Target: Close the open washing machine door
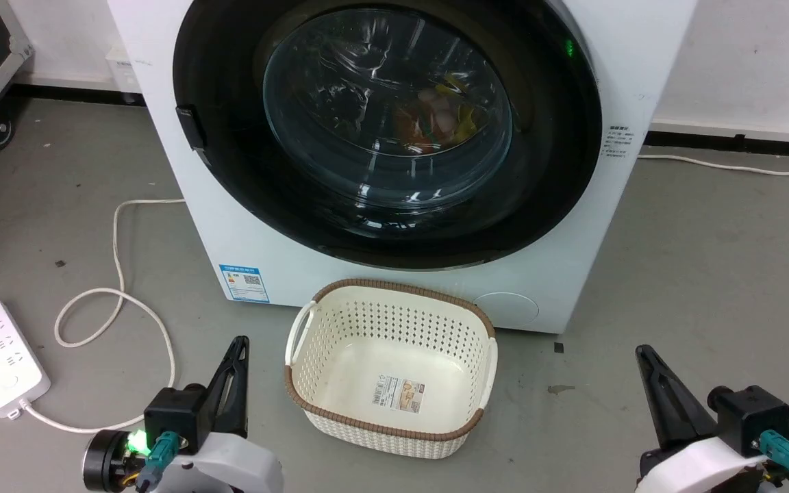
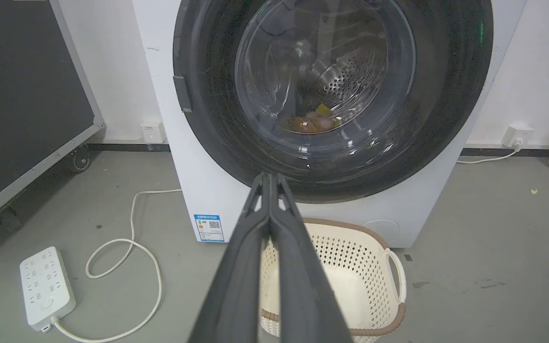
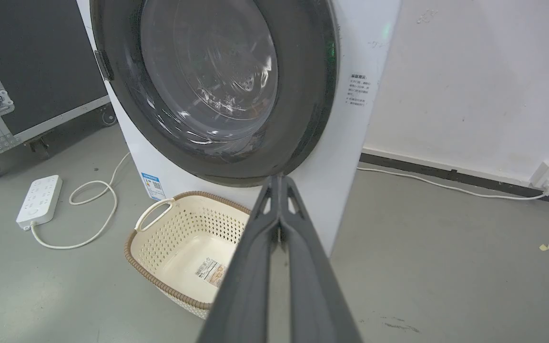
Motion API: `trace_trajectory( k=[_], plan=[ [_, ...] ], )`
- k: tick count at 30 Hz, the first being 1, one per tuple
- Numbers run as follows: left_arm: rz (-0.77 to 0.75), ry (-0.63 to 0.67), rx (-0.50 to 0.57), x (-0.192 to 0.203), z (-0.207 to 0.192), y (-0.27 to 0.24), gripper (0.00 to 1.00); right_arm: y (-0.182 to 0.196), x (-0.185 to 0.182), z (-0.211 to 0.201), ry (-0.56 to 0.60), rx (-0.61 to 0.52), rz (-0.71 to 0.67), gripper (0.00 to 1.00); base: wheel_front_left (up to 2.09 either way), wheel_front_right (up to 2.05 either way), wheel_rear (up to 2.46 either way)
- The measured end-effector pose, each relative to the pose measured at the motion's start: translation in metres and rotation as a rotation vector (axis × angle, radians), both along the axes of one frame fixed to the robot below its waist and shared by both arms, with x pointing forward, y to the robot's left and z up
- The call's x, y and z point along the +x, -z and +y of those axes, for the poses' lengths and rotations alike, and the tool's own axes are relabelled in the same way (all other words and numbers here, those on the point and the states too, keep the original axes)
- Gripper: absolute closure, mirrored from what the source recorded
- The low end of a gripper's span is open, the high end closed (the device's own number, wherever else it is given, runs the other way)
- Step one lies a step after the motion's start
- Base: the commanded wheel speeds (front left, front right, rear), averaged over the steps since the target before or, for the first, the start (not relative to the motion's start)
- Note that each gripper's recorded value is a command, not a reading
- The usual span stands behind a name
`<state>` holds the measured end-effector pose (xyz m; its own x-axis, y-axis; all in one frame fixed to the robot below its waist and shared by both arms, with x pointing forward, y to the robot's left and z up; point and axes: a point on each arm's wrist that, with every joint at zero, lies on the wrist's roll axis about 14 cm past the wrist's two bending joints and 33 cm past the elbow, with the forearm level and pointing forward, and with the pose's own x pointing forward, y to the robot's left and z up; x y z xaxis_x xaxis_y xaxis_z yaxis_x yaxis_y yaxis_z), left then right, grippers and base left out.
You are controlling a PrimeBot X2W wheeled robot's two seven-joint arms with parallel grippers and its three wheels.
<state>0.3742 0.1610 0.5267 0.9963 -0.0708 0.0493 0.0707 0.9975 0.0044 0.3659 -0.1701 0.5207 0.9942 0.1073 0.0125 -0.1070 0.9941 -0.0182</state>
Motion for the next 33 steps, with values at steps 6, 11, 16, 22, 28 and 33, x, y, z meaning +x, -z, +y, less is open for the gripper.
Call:
trace_trajectory(
  k=[6,11,16,22,28,33],
  plan=[
    [0.006,-0.008,0.007,0.0,0.002,0.0,1.0,0.001,0.0,0.001,-0.002,-0.002,0.007,1.0,0.0,0.0,0.0],
    [0.007,-0.018,0.009,0.001,0.004,-0.001,1.0,-0.001,0.001,0.002,-0.006,-0.004,0.007,1.0,0.0,0.0,0.0],
    [0.014,-0.023,0.015,0.001,0.006,-0.002,1.0,-0.001,0.001,0.003,-0.009,-0.011,0.007,1.0,0.0,0.0,0.0],
    [0.018,-0.029,0.022,0.001,0.007,-0.002,1.0,-0.001,0.002,0.004,-0.011,-0.014,0.014,1.0,0.0,0.0,0.0],
    [0.024,-0.04,0.024,0.001,0.009,-0.003,1.0,-0.001,0.002,0.005,-0.013,-0.021,0.018,1.0,0.0,0.0,0.0],
    [0.027,-0.045,0.031,0.001,0.011,-0.003,1.0,0.0,0.002,0.006,-0.016,-0.023,0.023,1.0,0.0,0.0,0.0]
  ],
)
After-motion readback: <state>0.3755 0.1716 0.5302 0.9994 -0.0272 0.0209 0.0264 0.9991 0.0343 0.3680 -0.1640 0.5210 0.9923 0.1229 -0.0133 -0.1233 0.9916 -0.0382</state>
